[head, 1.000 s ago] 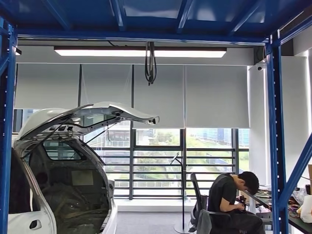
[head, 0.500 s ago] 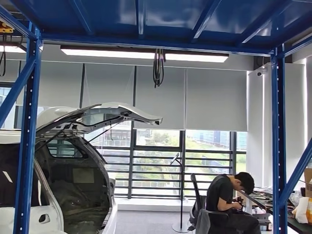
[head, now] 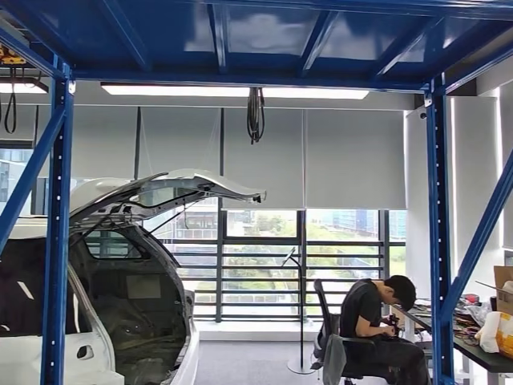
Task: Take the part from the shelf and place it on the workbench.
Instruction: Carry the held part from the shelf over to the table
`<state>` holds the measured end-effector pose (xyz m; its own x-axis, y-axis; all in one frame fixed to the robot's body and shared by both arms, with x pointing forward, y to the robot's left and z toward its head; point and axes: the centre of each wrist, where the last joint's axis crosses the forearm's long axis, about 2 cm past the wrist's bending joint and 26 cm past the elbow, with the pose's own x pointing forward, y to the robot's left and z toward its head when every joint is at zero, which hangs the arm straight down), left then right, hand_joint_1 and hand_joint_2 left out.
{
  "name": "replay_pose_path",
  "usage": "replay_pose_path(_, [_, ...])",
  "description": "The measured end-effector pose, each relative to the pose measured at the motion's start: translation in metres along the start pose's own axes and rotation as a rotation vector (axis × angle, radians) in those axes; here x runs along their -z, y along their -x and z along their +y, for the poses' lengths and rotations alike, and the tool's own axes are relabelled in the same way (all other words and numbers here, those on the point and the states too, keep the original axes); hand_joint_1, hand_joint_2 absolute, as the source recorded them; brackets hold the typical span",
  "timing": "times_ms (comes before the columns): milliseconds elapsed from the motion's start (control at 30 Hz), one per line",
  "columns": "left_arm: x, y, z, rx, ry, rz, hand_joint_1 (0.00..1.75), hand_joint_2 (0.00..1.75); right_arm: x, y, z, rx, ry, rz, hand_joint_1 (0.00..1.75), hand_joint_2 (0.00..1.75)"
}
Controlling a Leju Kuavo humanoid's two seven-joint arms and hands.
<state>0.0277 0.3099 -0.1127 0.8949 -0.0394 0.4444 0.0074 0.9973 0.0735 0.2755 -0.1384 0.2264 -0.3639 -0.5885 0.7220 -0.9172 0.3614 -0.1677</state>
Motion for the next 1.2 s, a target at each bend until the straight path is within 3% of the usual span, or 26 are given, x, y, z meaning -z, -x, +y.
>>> replay_pose_path(1200, [0.0003, -0.0002, 0.0047, 0.018, -0.003, -0.005, 0.00, 1.75, 0.0009, -0.0055, -0.0021, -0.048, -0.053, -0.039, 1.75, 1.75])
